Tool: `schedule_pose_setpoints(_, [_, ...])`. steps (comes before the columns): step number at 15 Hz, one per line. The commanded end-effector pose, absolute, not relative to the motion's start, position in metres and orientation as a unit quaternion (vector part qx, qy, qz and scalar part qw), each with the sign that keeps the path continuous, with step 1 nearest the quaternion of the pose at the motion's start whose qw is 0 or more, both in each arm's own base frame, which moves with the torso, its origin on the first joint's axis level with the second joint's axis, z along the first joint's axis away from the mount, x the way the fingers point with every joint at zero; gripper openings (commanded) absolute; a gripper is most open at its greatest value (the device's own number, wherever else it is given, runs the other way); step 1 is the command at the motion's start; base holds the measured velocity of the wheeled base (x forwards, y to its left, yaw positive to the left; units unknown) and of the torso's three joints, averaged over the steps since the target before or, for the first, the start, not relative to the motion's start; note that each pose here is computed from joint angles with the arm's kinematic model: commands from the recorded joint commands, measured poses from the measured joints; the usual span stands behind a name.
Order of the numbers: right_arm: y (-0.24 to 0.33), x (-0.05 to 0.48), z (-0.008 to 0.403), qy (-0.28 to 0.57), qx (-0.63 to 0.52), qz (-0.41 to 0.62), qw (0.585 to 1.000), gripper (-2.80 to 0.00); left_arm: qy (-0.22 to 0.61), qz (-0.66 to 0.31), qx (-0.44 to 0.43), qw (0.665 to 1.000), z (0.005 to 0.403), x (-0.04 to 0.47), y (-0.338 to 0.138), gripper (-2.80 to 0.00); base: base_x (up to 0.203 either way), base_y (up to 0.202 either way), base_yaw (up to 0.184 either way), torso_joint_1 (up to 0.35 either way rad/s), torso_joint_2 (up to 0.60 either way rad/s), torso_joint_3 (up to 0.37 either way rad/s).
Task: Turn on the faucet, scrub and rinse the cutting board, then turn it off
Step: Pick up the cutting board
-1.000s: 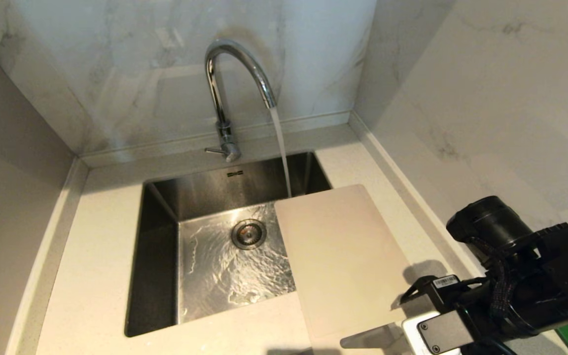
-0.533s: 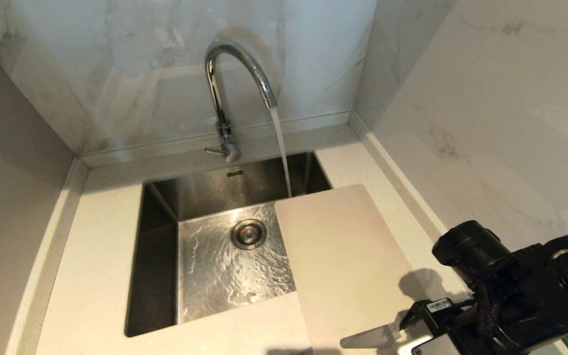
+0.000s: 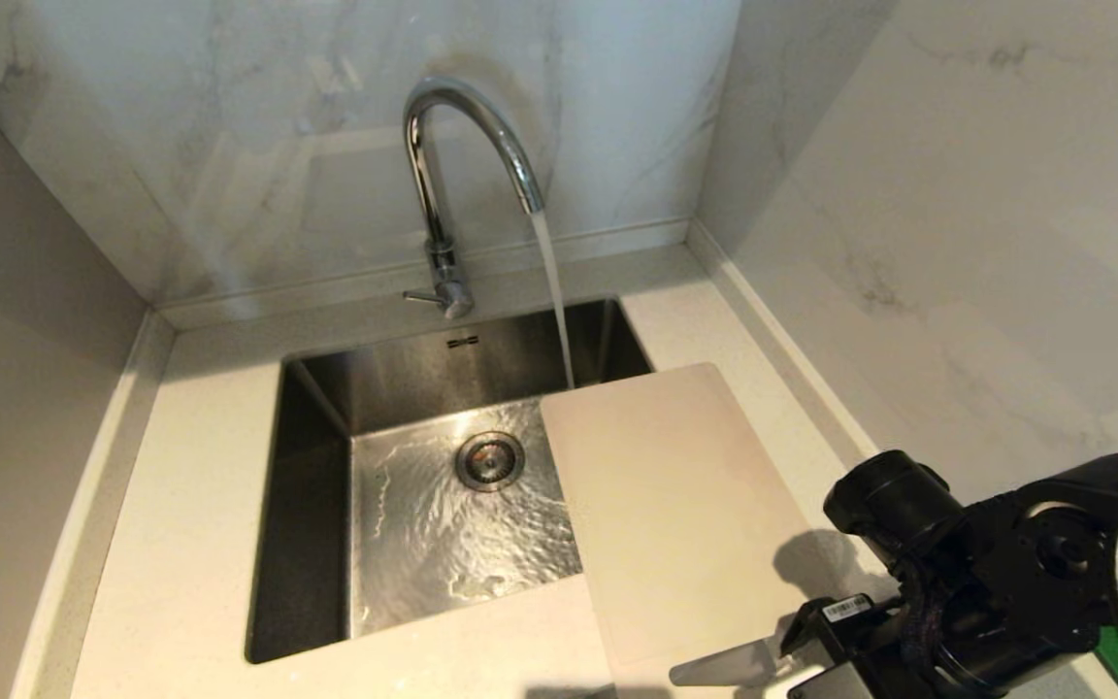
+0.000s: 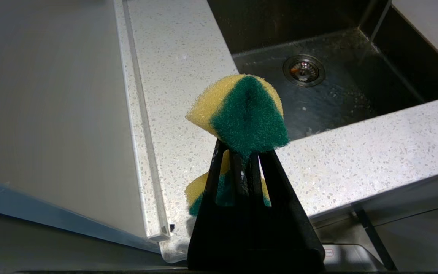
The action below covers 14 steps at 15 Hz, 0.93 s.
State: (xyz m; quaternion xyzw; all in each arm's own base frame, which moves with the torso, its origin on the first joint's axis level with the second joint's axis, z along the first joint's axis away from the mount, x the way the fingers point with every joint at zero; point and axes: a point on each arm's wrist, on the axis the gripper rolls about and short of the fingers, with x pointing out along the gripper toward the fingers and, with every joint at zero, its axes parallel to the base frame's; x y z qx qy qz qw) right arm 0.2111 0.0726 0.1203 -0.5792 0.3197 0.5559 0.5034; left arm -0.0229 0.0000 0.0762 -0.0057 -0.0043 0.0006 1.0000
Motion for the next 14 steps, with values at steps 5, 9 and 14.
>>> schedule_pose_setpoints(5, [0.078, 0.219, 0.107, 0.335, -0.576, 0.569, 0.483, 0.00, -0.003, 0.001, -0.006, 1.000, 0.076, -0.023, 0.000, -2.80, 0.000, 0.000, 0.000, 0.000, 0.00, 0.000])
schedule_pose_setpoints(9, [0.081, 0.227, 0.100, 0.325, -0.588, 0.557, 0.487, 0.00, -0.003, 0.001, -0.006, 1.000, 0.076, -0.023, 0.000, -2.80, 0.000, 0.000, 0.000, 0.000, 0.00, 0.000])
schedule_pose_setpoints(14, [0.087, 0.229, 0.096, 0.323, -0.590, 0.564, 0.479, 0.00, -0.003, 0.001, -0.007, 1.000, 0.076, -0.023, 0.000, -2.80, 0.000, 0.000, 0.000, 0.000, 0.00, 0.000])
